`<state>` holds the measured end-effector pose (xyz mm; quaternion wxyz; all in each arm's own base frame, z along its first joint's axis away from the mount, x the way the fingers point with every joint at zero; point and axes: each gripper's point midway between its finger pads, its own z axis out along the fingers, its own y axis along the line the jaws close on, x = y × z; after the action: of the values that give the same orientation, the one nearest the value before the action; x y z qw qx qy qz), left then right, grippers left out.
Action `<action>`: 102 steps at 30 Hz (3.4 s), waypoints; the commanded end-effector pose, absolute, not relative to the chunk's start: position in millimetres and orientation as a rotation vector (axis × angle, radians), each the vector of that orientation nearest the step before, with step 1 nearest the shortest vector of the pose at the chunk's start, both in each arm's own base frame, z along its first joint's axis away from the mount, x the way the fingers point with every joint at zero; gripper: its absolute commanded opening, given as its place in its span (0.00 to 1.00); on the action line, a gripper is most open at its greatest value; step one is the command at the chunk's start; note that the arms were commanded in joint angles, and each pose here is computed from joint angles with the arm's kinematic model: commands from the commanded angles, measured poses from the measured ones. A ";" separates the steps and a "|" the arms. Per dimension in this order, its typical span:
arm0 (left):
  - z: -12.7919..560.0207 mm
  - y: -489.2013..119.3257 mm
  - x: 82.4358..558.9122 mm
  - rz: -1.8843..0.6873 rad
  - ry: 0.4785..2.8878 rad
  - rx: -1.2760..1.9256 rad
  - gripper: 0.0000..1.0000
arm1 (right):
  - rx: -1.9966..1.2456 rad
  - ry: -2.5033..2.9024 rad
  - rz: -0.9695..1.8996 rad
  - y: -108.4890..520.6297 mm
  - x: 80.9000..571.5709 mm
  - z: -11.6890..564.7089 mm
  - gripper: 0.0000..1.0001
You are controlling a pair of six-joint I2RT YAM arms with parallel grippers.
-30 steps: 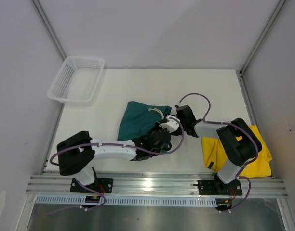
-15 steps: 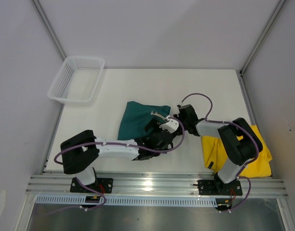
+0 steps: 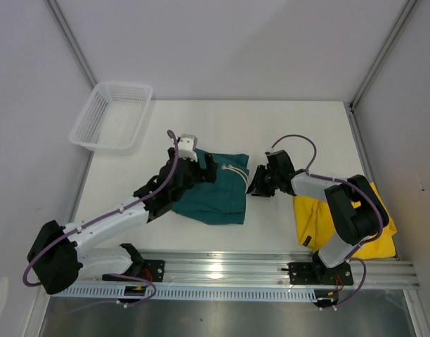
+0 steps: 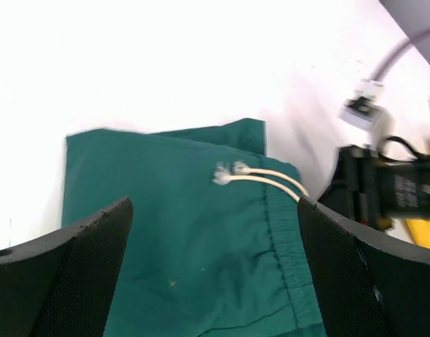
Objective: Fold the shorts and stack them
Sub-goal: Fold the shorts
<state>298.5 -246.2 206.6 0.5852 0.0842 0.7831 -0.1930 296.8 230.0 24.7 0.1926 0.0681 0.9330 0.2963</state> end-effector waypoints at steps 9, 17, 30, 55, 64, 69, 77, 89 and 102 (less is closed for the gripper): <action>141.0 -190.1 318.2 -0.628 2.101 -0.099 0.99 | 0.200 2.453 0.742 200.3 293.7 80.7 0.63; 127.4 -159.4 340.7 -0.548 2.157 -0.202 0.99 | 0.285 2.463 0.767 233.7 243.3 116.4 0.93; 156.9 -145.8 333.3 -0.609 2.114 -0.276 0.99 | 0.900 2.175 0.876 306.2 175.7 148.4 1.00; 165.1 -62.2 285.2 -0.336 1.854 -0.502 0.99 | 1.526 1.968 0.929 380.6 193.4 64.5 0.99; 156.7 -47.7 281.1 -0.292 1.832 -0.561 0.99 | 1.540 1.938 0.938 382.2 218.9 51.2 1.00; 151.9 -46.0 282.4 -0.301 1.843 -0.569 0.99 | 1.566 1.913 0.888 366.6 230.6 42.5 0.89; 149.6 -46.3 283.8 -0.294 1.851 -0.561 0.99 | 1.527 1.948 0.761 319.2 242.7 32.5 0.08; 155.6 -77.4 299.6 -0.420 1.848 -0.385 0.99 | 0.222 2.526 0.501 204.6 263.9 47.8 0.00; 170.7 -174.9 392.5 -0.709 2.013 0.001 0.99 | 0.089 2.683 0.418 166.6 309.9 24.6 0.21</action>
<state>357.4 -150.0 107.4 0.4272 -0.0659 0.8691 -0.2404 303.1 172.3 22.8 0.2114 0.0502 0.9664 0.1373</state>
